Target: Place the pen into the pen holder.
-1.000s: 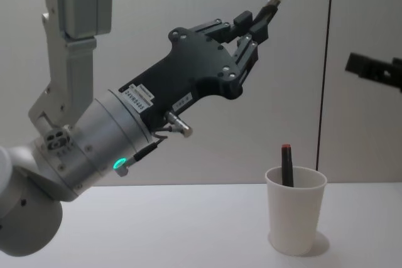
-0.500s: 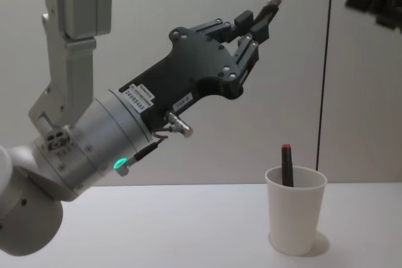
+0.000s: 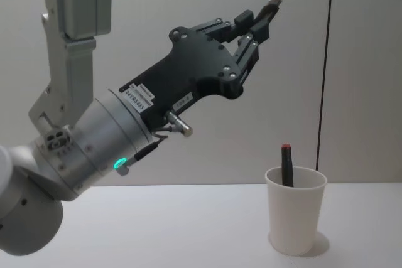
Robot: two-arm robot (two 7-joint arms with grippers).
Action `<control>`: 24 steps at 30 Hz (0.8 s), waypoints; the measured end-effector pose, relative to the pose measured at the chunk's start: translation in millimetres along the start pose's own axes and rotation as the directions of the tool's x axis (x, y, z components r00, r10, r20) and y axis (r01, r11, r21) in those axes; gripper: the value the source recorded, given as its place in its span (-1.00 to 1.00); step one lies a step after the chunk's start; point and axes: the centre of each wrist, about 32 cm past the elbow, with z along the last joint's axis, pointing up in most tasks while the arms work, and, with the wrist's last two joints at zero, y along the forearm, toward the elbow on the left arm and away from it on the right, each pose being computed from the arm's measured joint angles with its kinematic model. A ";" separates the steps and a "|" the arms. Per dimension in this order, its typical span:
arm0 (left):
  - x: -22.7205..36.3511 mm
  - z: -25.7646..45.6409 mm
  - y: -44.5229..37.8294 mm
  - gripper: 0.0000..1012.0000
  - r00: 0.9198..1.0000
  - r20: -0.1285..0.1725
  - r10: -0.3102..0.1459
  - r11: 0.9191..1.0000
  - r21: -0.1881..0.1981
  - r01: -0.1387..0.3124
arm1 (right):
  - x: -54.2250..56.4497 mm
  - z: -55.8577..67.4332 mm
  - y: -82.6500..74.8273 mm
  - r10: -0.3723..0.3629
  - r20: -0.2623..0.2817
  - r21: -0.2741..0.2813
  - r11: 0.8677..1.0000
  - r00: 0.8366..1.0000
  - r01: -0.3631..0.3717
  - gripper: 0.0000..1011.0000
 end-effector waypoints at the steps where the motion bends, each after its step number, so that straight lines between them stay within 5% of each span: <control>1: 0.0 0.0 0.0 -0.64 1.000 0.000 0.000 1.000 0.000 0.000 | -0.7 0.1 0.9 -0.002 -0.002 0.001 1.000 1.000 0.002 0.98; 24: 0.0 0.0 0.0 -0.64 1.000 0.000 -0.001 1.000 0.000 0.001 | -15.2 -4.9 38.9 -0.077 -0.003 0.019 0.997 0.997 0.077 0.92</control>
